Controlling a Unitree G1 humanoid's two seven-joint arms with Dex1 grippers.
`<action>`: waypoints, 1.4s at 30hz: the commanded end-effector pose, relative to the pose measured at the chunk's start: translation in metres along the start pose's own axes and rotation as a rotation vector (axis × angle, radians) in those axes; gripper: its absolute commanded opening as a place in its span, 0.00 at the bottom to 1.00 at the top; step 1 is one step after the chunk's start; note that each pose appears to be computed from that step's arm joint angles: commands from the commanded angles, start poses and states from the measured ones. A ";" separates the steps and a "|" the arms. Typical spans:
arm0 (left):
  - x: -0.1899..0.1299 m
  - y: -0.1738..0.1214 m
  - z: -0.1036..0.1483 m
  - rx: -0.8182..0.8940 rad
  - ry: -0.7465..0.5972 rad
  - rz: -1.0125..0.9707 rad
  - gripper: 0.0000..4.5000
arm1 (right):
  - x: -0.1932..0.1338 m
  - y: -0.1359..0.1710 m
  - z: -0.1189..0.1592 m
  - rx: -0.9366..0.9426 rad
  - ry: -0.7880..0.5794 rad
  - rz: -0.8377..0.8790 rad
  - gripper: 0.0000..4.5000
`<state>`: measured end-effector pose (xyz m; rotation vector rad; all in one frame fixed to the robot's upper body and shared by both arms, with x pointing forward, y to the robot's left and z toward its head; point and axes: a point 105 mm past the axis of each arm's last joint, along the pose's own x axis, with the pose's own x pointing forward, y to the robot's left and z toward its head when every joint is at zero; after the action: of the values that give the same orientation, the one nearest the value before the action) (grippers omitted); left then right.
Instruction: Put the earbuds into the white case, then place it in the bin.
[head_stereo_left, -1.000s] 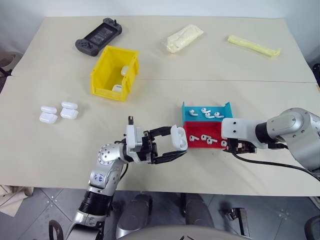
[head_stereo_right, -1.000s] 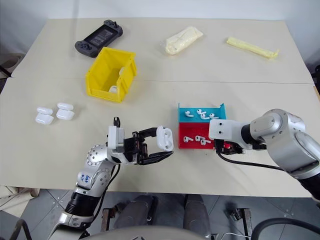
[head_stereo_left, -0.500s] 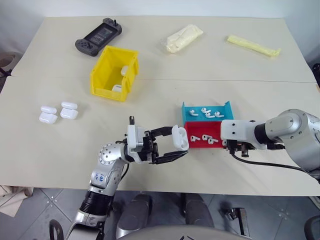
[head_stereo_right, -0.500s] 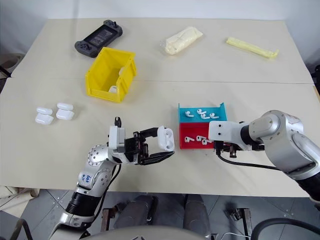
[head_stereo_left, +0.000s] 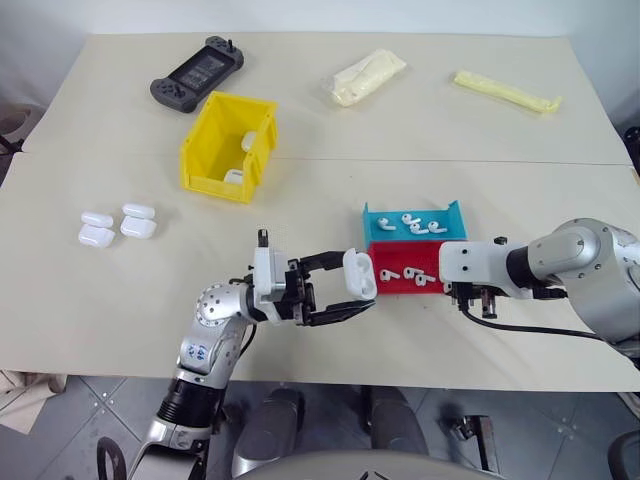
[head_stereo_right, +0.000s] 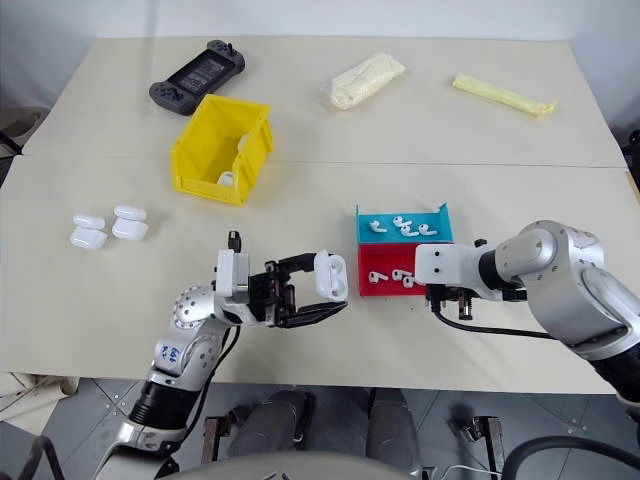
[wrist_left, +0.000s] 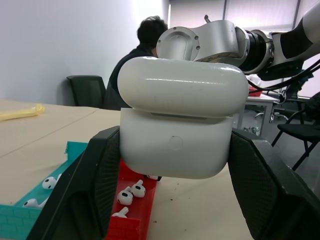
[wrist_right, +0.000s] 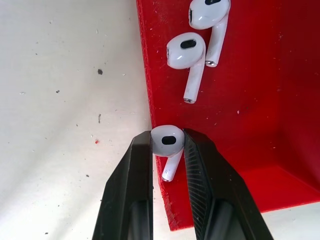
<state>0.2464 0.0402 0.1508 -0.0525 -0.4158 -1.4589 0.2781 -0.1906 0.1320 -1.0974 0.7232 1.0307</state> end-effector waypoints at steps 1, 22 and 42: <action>0.000 0.004 0.012 0.052 -0.037 -0.011 0.63 | -0.013 -0.005 0.005 -0.004 -0.027 -0.053 0.12; 0.003 0.024 0.030 -0.030 -0.069 -0.065 0.63 | -0.067 -0.001 0.075 0.478 -1.325 -0.270 0.12; 0.000 0.021 0.034 -0.073 -0.053 -0.095 0.63 | -0.059 0.016 0.135 0.397 -1.564 -0.205 0.12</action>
<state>0.2643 0.0515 0.1757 -0.1364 -0.3565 -1.5509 0.2411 -0.0779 0.2172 0.1658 -0.4153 1.1457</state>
